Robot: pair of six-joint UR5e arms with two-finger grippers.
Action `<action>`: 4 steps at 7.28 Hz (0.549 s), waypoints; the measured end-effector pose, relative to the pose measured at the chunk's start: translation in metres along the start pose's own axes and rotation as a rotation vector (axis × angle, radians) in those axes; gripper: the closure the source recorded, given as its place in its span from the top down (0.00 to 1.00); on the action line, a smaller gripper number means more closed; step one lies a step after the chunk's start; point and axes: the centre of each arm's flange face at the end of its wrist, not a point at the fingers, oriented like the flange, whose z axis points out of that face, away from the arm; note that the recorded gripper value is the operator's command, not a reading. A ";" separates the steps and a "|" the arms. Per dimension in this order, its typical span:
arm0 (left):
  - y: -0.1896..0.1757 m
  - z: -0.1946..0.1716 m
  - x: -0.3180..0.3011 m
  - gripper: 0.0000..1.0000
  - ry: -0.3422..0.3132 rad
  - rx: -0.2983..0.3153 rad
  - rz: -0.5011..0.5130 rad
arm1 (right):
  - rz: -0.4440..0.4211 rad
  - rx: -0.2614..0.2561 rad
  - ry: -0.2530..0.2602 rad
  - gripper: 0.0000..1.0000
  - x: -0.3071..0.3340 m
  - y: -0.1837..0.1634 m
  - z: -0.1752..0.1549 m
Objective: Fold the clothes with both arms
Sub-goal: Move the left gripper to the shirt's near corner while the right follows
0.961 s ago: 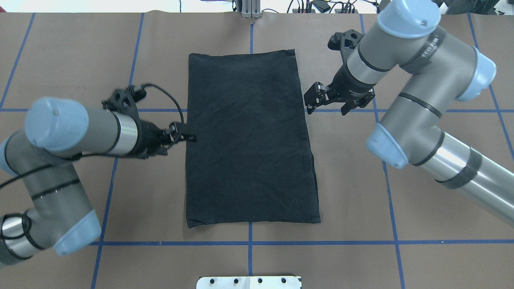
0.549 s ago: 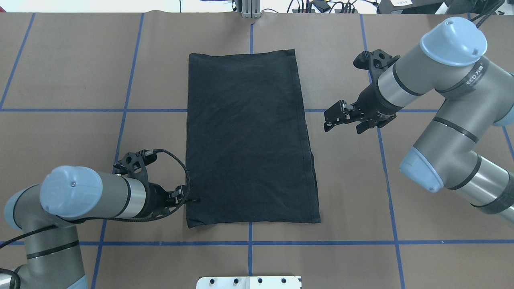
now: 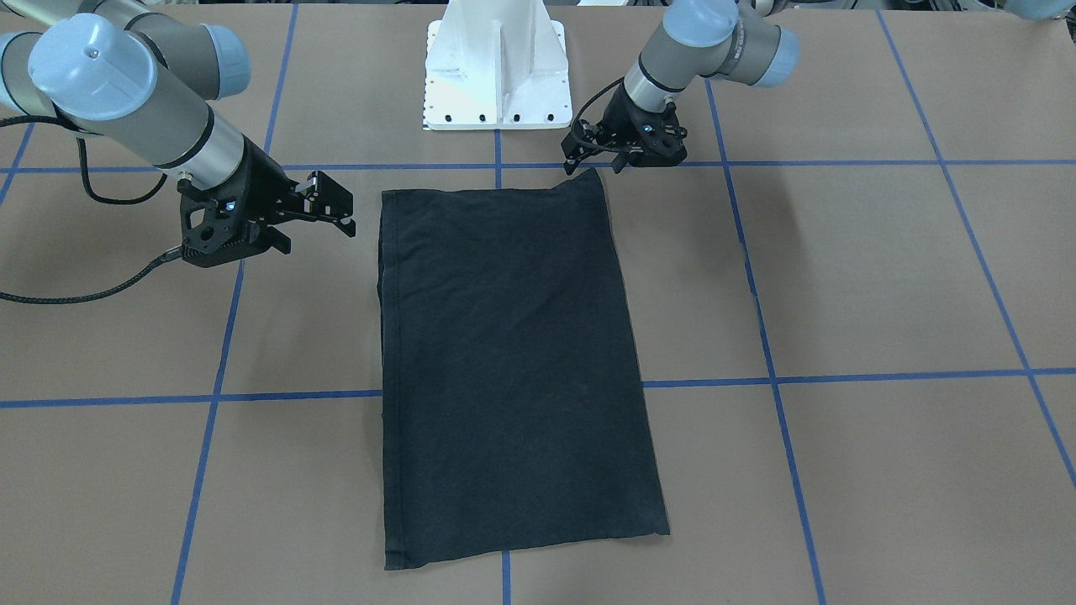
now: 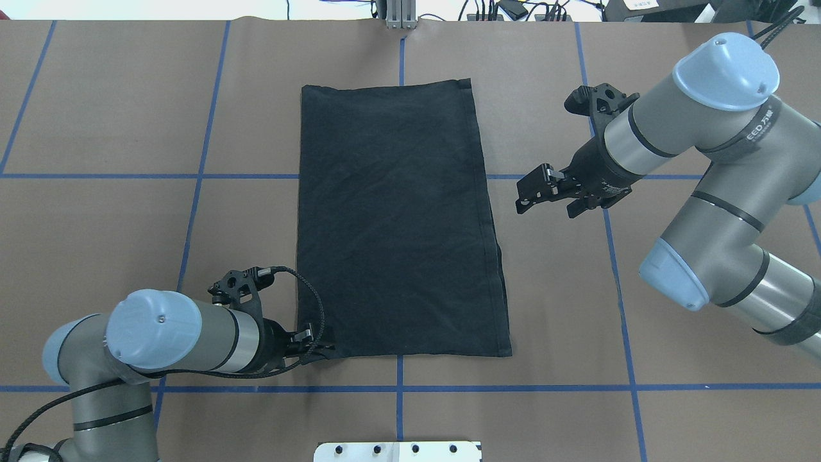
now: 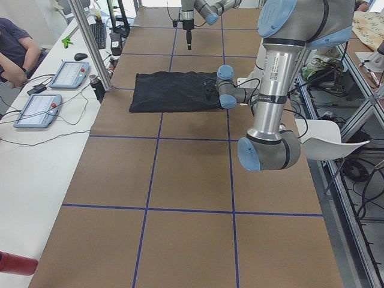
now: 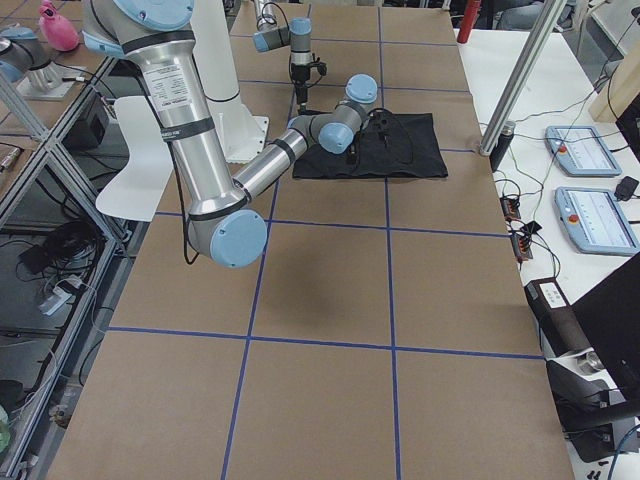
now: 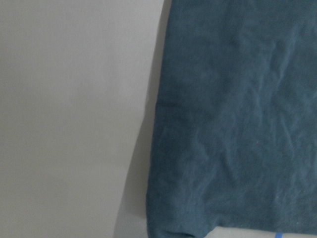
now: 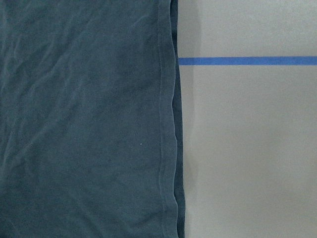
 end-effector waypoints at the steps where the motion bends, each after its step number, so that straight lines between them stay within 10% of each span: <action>1: -0.002 0.008 0.002 0.96 -0.008 0.003 -0.002 | 0.000 0.000 0.000 1.00 0.000 0.000 0.000; 4: -0.006 0.019 0.000 0.86 -0.024 0.021 -0.006 | 0.001 -0.001 0.000 1.00 0.000 -0.001 0.001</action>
